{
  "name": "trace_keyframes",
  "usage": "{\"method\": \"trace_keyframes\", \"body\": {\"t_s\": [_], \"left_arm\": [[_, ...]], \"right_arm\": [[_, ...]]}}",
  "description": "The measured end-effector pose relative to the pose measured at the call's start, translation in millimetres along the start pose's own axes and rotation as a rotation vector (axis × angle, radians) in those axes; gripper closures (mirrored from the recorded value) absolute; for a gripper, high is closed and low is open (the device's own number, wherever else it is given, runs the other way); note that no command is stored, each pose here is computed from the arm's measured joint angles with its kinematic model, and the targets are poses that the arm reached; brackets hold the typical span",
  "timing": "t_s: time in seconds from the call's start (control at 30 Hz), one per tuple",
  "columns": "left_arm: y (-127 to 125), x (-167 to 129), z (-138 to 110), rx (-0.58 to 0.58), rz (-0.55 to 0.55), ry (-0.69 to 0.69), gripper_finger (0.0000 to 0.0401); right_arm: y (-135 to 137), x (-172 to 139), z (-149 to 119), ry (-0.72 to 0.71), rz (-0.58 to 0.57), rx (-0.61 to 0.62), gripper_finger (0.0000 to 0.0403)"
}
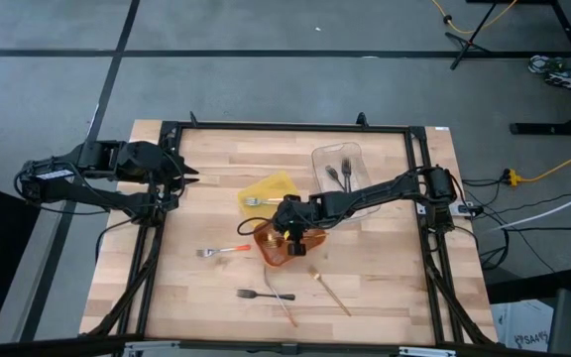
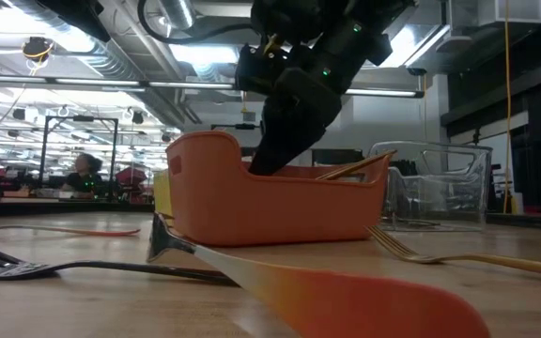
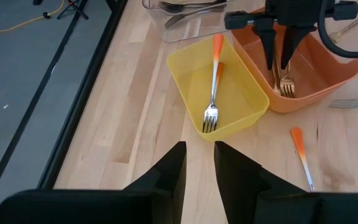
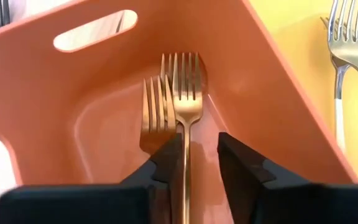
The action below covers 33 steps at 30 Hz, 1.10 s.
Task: Sort silverware by color (type)
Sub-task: Put the orange fork into the yellow bin
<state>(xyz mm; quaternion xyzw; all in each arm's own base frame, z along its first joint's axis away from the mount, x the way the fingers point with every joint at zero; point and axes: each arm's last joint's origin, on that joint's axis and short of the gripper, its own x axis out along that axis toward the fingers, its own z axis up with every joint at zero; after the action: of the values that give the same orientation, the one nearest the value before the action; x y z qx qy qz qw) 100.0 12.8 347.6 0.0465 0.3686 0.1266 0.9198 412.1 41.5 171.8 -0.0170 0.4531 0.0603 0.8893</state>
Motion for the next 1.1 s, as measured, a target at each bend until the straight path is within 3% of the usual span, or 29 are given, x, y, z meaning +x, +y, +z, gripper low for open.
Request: {"method": "trace_keyframes", "body": {"t_s": [0.53, 0.77, 1.1], "left_arm": [[-0.1, -0.1, 0.0, -0.012, -0.005, -0.001, 0.0324], [-0.2, -0.1, 0.1, -0.144, -0.008, 0.000, 0.0324], [-2.2, 1.5, 1.0, -0.169, -0.066, 0.009, 0.0324]], "right_arm": [[0.0, -0.1, 0.3, -0.003, 0.000, 0.001, 0.0299], [0.0, -0.2, 0.6, -0.004, 0.000, 0.001, 0.0299], [0.6, -25.9, 43.4, -0.096, 0.000, 0.023, 0.0299]]}}
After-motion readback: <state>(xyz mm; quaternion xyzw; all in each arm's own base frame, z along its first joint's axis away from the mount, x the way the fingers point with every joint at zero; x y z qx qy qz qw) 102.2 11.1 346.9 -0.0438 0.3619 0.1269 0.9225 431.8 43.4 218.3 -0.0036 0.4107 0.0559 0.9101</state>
